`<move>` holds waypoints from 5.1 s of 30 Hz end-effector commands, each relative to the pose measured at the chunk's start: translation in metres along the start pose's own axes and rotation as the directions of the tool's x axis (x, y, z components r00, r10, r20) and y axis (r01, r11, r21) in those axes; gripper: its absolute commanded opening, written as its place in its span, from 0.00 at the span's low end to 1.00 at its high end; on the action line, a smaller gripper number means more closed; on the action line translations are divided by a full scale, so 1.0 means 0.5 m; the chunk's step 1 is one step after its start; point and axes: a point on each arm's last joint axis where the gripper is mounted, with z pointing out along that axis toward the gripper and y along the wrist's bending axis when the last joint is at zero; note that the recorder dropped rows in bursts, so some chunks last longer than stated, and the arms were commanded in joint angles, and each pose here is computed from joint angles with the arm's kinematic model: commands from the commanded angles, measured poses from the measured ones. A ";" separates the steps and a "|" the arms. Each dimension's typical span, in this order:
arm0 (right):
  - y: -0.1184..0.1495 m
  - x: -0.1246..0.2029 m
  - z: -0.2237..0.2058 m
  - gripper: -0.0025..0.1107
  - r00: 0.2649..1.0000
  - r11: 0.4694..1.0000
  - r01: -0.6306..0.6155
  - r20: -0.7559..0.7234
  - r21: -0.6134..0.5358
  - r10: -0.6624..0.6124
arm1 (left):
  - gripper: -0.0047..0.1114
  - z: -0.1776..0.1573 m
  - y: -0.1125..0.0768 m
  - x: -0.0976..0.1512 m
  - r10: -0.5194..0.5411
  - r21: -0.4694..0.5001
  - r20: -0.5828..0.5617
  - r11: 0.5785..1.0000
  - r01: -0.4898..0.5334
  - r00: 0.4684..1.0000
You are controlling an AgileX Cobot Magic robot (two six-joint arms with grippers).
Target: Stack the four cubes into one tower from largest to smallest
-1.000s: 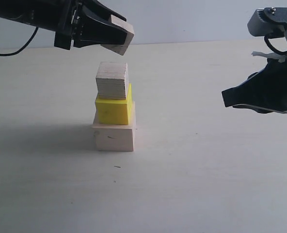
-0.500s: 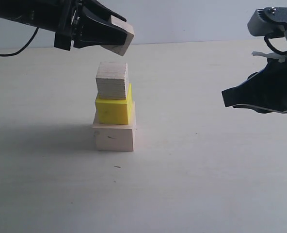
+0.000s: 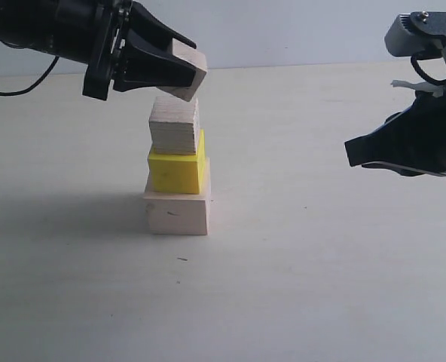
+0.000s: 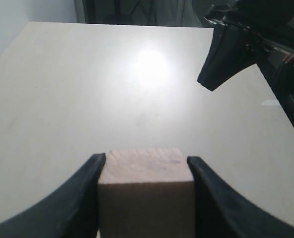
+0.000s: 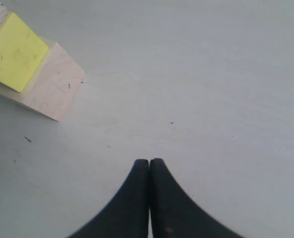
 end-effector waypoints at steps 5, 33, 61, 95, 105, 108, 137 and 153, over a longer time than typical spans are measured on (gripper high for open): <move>0.000 0.001 -0.001 0.02 1.000 1.000 0.009 0.003 -0.001 -0.009 | 0.04 -0.001 0.000 0.000 0.073 0.000 0.000 0.997 -0.073 0.997; 0.000 -0.002 -0.001 0.02 1.000 1.000 0.009 0.018 0.002 -0.009 | 0.04 -0.012 0.038 0.046 -0.059 -0.061 0.084 0.996 0.064 0.995; 0.000 -0.001 -0.001 0.02 1.000 1.000 0.006 0.014 -0.001 -0.006 | 0.04 0.022 0.023 0.047 -0.076 -0.001 0.051 0.997 0.077 0.996; 0.000 -0.001 -0.001 0.02 1.000 1.000 0.014 0.014 -0.001 -0.014 | 0.04 0.019 0.015 0.069 -0.054 0.034 -0.047 0.998 0.056 0.997; 0.000 0.000 -0.001 0.02 1.000 1.000 0.014 0.008 -0.002 -0.014 | 0.04 0.019 0.012 0.074 -0.039 0.047 -0.076 0.998 0.043 0.996; 0.000 0.000 -0.001 0.02 1.000 1.000 0.014 0.008 -0.002 -0.014 | 0.04 0.015 0.014 0.075 -0.042 0.040 -0.075 0.998 0.045 0.996; 0.000 0.000 -0.001 0.02 1.000 1.000 0.014 0.012 -0.001 -0.014 | 0.04 -0.011 0.028 0.083 -0.071 -0.002 -0.064 0.997 0.071 0.995; 0.000 0.000 -0.001 0.02 1.000 1.000 0.014 0.012 -0.001 -0.014 | 0.29 -0.012 0.028 0.083 -0.069 0.000 -0.068 0.998 0.069 0.995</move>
